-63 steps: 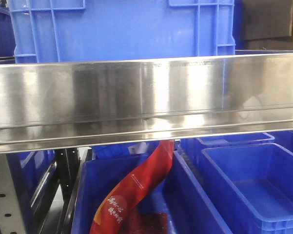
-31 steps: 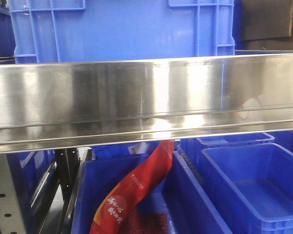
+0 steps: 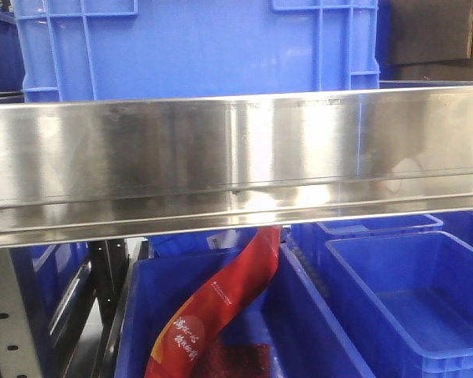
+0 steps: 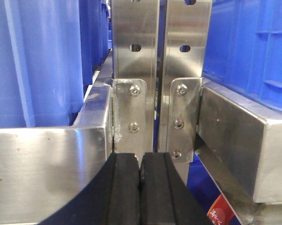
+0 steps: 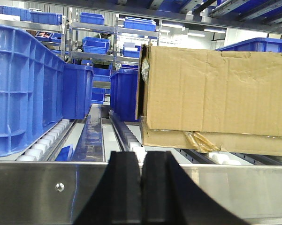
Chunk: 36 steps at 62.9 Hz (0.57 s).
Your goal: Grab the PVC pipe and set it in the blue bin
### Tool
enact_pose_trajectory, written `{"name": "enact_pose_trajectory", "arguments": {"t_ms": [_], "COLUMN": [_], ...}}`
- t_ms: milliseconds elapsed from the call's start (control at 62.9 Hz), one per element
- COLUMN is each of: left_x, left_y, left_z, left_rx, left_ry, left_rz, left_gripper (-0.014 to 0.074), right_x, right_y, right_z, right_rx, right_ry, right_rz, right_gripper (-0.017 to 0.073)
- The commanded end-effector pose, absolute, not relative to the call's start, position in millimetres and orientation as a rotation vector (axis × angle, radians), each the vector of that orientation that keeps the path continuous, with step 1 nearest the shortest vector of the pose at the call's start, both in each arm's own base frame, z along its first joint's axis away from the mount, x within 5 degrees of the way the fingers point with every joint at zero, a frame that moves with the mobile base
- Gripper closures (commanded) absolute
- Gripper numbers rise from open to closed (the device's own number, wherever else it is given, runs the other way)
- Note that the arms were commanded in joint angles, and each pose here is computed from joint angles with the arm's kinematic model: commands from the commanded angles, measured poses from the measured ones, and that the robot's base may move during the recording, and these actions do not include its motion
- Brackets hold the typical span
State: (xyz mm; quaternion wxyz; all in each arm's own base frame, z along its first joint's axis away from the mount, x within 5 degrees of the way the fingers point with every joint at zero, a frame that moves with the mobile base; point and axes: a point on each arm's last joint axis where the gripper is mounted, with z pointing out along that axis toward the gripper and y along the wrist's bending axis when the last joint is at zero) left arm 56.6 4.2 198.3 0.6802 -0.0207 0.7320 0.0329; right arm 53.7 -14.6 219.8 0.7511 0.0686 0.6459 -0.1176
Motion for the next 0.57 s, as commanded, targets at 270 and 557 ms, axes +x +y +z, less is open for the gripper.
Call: {"name": "enact_pose_trajectory", "arguments": {"t_ms": [270, 557], "left_x": [56.2, 56.2], "left_y": [4.6, 4.6], "left_z": [201.2, 201.2], "left_rx": [-0.056, -0.056], "left_ry": [1.615, 1.615], "left_rz": [0.076, 0.076], "left_gripper": [0.0704, 0.0704], "right_x": [53.1, 53.1], "right_y": [-14.5, -14.5], "right_z": [221.2, 221.2], "right_rx": [0.148, 0.148], "right_ry": [1.392, 1.392], "right_rz": [-0.260, -0.260], "right_gripper": [0.0725, 0.0725]}}
